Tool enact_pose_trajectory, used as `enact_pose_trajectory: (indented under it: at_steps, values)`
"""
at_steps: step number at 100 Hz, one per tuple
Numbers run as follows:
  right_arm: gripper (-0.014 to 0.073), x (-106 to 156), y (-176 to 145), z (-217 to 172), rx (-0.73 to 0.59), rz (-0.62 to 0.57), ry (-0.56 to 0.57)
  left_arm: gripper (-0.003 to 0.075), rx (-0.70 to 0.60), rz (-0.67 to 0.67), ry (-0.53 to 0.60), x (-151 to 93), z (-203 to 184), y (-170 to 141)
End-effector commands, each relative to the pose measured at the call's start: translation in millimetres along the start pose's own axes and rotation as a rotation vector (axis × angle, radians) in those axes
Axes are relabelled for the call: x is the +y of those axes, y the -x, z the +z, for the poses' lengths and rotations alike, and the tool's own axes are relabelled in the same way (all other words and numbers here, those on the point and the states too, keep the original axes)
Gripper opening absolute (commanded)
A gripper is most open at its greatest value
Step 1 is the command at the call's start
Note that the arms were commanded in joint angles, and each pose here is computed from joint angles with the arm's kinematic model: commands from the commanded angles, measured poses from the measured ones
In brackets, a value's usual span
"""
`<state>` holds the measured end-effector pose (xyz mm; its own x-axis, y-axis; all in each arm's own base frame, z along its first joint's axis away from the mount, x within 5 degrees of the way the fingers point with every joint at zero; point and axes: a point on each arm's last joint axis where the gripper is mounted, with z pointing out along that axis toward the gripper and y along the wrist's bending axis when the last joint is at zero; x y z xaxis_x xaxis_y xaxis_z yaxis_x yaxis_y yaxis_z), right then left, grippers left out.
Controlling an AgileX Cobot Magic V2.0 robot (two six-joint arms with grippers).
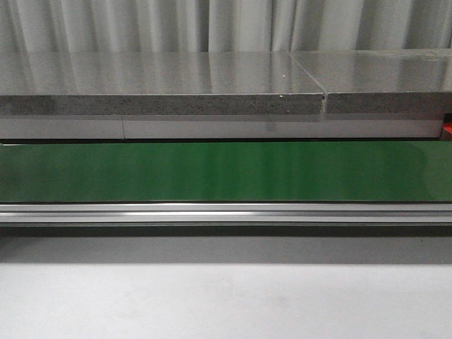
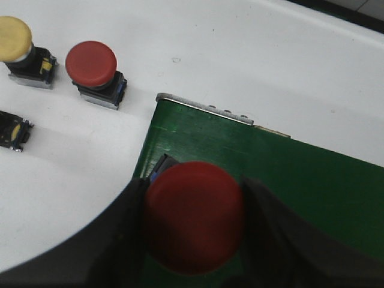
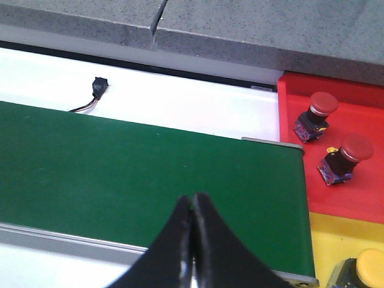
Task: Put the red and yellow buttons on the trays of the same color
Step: 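Carry the red button onto the green belt and lower it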
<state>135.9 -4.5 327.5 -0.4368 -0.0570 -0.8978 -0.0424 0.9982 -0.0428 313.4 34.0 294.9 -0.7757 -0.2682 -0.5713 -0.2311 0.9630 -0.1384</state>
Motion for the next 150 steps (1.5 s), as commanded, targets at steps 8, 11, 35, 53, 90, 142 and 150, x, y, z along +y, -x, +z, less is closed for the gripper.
enact_pose_trajectory:
  at_steps: [8, 11, 35, 53, 90, 142, 150]
  values:
    - [-0.0068, -1, 14, -5, -0.092, -0.004, -0.014, -0.0019, -0.114, -0.006, -0.027, -3, -9, 6]
    - [-0.0068, -1, 14, -5, -0.092, -0.004, -0.014, -0.0019, -0.115, -0.008, -0.028, -3, -8, 6]
    - [-0.0068, -1, 14, -5, -0.092, -0.004, -0.014, -0.0019, -0.118, -0.013, -0.031, -3, -7, 5]
    - [-0.0068, -1, 14, -5, -0.092, -0.004, -0.014, -0.0019, -0.124, -0.027, -0.042, -4, -7, 5]
    - [-0.0068, -1, 14, -5, -0.092, -0.004, -0.014, -0.0019, -0.03, -0.048, -0.037, -3, 21, 0]
    - [-0.0068, -1, 14, -5, -0.092, -0.004, -0.014, 0.0597, -0.02, 0.007, -0.091, -8, 21, -1]
    - [-0.0068, -1, 14, -5, -0.092, -0.004, -0.014, 0.0679, -0.034, 0.02, -0.103, -10, 19, 1]
